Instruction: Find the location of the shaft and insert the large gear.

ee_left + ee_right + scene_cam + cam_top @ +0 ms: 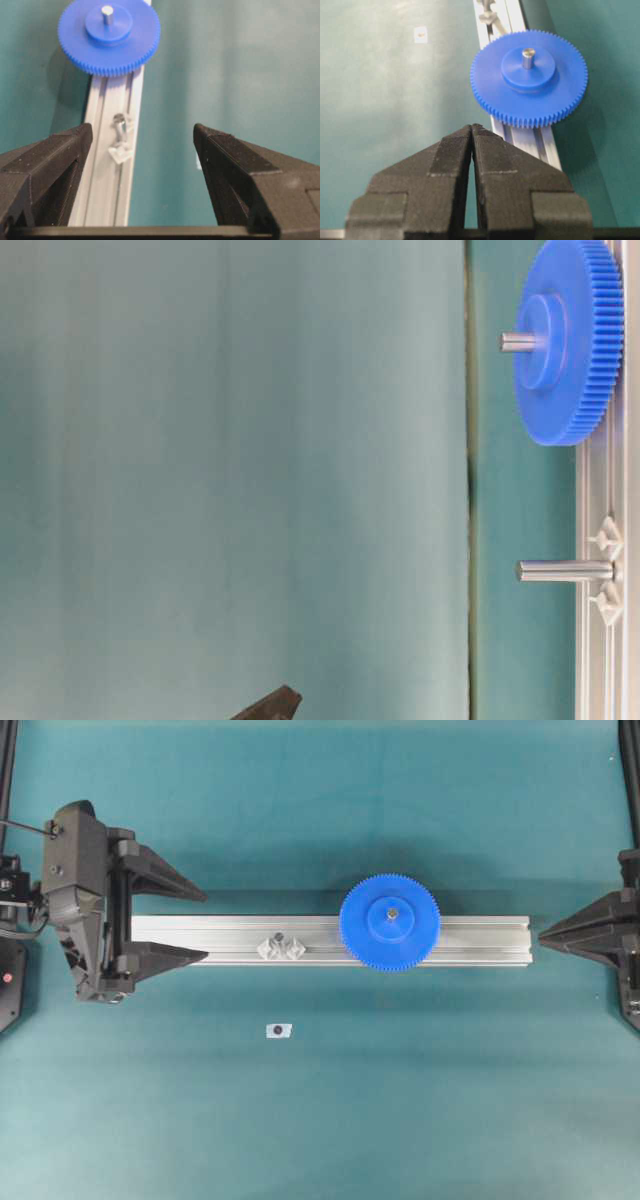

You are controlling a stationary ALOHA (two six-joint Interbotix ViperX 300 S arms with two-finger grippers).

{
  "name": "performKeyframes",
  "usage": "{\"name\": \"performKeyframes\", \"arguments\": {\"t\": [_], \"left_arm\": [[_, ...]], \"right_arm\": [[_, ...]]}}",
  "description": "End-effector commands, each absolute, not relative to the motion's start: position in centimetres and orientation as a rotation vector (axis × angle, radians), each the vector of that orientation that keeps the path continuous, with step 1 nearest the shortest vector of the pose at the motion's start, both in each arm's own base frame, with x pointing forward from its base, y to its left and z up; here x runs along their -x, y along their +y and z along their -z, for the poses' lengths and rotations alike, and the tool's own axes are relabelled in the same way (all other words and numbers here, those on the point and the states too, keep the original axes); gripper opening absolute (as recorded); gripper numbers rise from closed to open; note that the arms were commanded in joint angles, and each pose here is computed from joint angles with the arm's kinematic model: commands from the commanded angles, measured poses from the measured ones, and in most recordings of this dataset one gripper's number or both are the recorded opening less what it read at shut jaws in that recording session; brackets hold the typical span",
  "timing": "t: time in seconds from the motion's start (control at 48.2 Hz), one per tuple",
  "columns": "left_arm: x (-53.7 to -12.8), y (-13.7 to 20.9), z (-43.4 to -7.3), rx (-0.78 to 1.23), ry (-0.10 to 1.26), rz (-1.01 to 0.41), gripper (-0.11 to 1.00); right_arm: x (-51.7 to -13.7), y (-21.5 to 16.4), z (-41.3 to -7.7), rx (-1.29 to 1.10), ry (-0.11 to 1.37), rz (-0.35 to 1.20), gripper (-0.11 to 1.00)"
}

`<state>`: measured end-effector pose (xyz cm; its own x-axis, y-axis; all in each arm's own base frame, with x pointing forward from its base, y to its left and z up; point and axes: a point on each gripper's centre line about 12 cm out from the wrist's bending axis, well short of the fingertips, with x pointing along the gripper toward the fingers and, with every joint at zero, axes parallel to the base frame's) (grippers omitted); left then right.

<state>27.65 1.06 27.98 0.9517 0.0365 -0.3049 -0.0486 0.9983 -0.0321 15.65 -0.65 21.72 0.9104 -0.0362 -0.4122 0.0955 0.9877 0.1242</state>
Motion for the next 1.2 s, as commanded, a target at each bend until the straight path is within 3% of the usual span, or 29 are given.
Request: {"name": "performKeyframes", "arguments": {"t": [0.0, 1.182], "left_arm": [[-27.72, 0.98, -28.68, 0.036, 0.283, -0.039, 0.83], [-27.64, 0.83, -28.57, 0.068, 0.252, -0.037, 0.83]], "right_arm": [[-15.84, -0.68, -22.05, -0.157, 0.412, 0.072, 0.10], [-15.83, -0.68, -22.09, -0.157, 0.409, 0.071, 0.10]]}}
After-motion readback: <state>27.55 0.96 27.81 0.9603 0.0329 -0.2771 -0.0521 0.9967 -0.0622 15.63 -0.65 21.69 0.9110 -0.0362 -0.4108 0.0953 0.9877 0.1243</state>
